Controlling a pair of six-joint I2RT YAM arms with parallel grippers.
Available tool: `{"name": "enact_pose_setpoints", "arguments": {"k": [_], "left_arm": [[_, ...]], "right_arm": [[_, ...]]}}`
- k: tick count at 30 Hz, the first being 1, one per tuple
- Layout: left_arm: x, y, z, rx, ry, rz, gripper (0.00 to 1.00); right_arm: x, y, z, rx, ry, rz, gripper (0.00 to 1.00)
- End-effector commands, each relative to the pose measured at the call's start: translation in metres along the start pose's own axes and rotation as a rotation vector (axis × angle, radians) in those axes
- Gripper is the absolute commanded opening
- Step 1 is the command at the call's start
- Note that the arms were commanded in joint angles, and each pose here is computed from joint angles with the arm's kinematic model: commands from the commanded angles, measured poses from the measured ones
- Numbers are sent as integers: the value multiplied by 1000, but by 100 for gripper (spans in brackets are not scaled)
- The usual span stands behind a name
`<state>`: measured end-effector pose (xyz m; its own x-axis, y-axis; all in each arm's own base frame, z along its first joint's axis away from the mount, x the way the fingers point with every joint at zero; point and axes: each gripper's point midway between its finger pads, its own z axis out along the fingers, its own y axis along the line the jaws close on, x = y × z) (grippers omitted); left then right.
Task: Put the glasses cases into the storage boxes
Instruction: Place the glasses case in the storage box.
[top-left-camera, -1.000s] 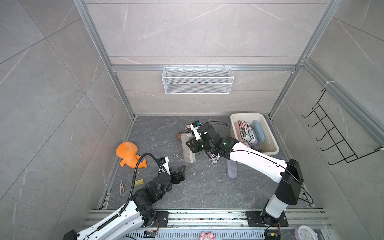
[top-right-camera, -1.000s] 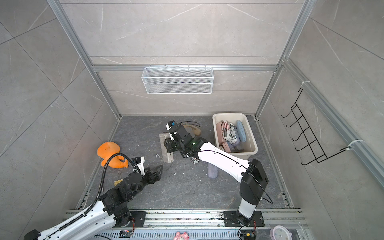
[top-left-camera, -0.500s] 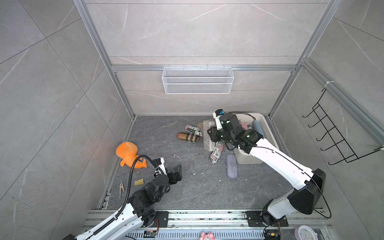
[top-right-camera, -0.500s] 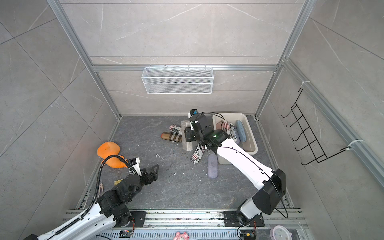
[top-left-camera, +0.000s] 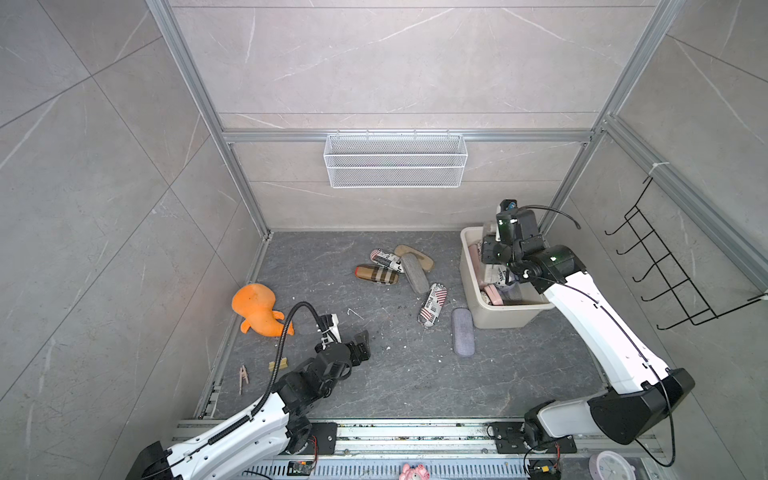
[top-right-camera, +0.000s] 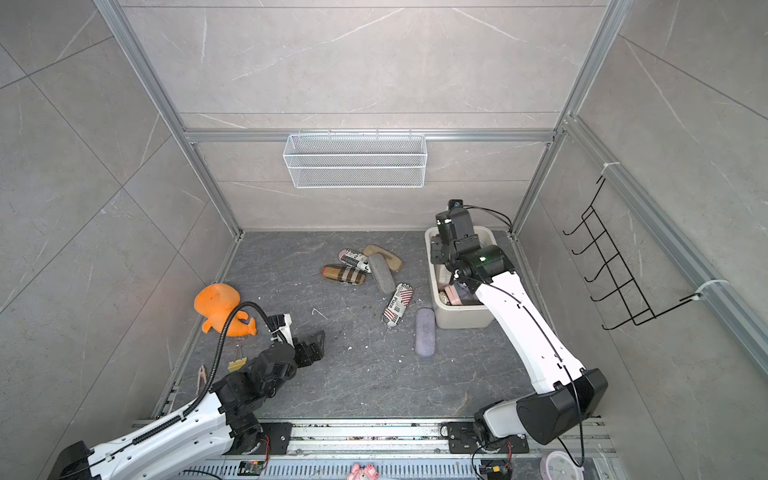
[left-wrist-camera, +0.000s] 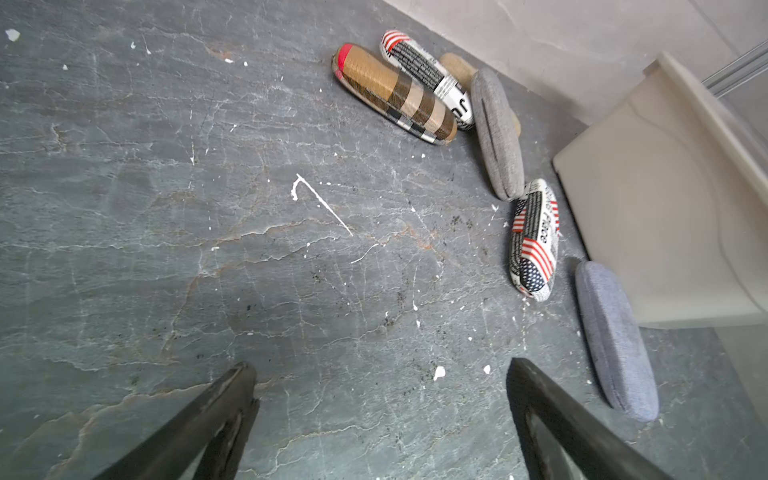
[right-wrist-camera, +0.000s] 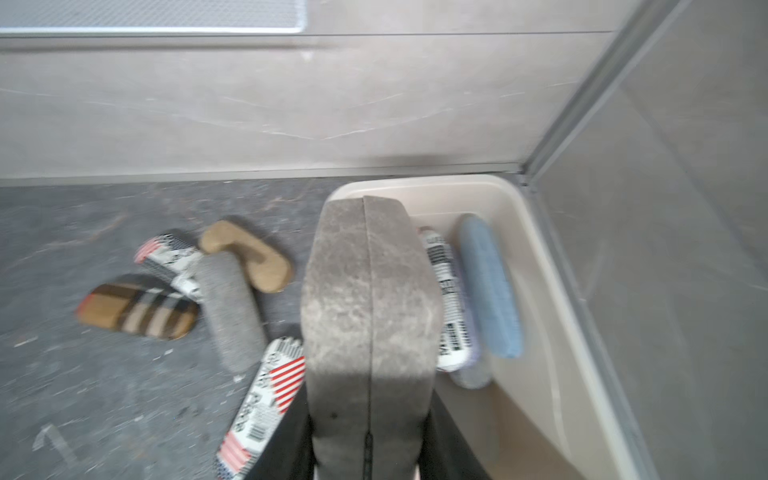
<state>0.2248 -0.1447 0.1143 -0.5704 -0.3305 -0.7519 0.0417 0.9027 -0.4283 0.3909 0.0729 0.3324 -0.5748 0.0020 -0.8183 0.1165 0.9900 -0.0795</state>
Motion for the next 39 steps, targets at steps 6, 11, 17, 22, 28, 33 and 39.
{"name": "enact_pose_setpoints", "arguments": {"k": [6, 11, 17, 22, 28, 33, 39], "left_arm": [[-26, -25, -3, 64, -59, -2, 97], [-25, -26, -2, 68, -55, -5, 97], [-23, -25, -1, 64, -52, -1, 97], [-23, -25, -1, 63, -52, 0, 97], [-21, -26, 2, 56, -41, 5, 97], [-20, -27, 5, 48, -33, 10, 97], [-20, -35, 6, 72, -12, 16, 97]], "right_arm": [[44, -73, 36, 341, 116, -83, 30], [80, -85, 58, 426, 205, -124, 30], [116, -75, 78, 390, 282, -117, 31], [135, -68, 88, 361, 329, -122, 34], [152, -50, 97, 279, 373, -108, 41], [161, -38, 104, 230, 403, -99, 46], [157, -26, 98, 156, 396, -54, 57]]}}
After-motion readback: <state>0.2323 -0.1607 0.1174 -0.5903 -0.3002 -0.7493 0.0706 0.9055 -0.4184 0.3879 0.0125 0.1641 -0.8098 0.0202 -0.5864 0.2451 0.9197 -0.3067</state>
